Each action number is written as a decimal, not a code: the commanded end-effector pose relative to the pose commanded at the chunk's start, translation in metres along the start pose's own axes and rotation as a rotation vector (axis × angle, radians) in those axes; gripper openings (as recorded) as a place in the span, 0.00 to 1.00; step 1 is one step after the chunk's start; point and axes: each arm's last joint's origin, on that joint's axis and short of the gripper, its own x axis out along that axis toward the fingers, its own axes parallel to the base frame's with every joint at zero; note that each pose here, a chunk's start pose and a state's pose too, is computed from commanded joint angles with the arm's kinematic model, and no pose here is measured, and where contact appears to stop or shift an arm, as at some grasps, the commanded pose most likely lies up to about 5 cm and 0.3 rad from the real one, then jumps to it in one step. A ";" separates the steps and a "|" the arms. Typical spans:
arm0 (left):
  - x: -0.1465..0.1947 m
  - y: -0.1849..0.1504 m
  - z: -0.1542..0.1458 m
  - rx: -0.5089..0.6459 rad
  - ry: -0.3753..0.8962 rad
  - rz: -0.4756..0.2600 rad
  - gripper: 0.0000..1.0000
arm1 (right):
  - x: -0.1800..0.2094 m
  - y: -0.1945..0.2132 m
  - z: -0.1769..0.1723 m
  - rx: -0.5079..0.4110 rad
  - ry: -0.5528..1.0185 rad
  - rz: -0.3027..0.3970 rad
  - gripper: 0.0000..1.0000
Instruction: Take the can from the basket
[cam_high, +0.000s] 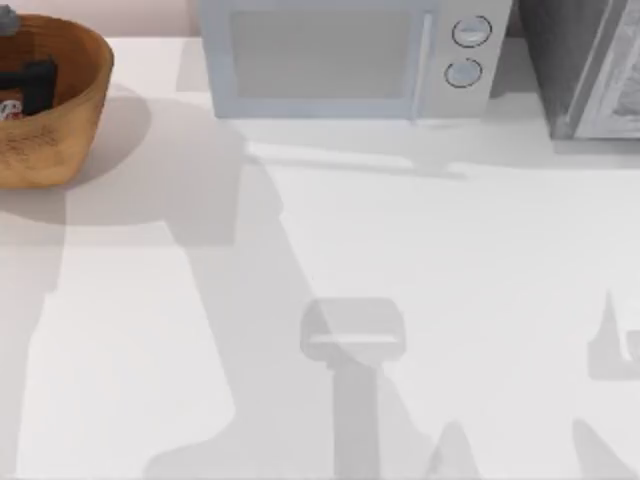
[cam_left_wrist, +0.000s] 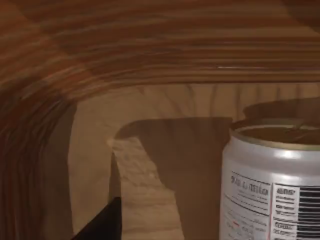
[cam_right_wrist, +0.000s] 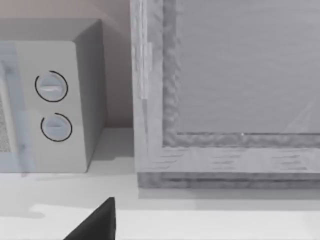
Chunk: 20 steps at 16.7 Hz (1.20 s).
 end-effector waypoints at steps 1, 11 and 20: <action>0.009 0.000 0.000 0.000 -0.001 0.000 1.00 | 0.000 0.000 0.000 0.000 0.000 0.000 1.00; 0.018 0.000 -0.001 0.000 0.001 0.000 0.62 | 0.000 0.000 0.000 0.000 0.000 0.000 1.00; 0.018 0.000 -0.001 0.000 0.001 0.000 0.00 | 0.000 0.000 0.000 0.000 0.000 0.000 1.00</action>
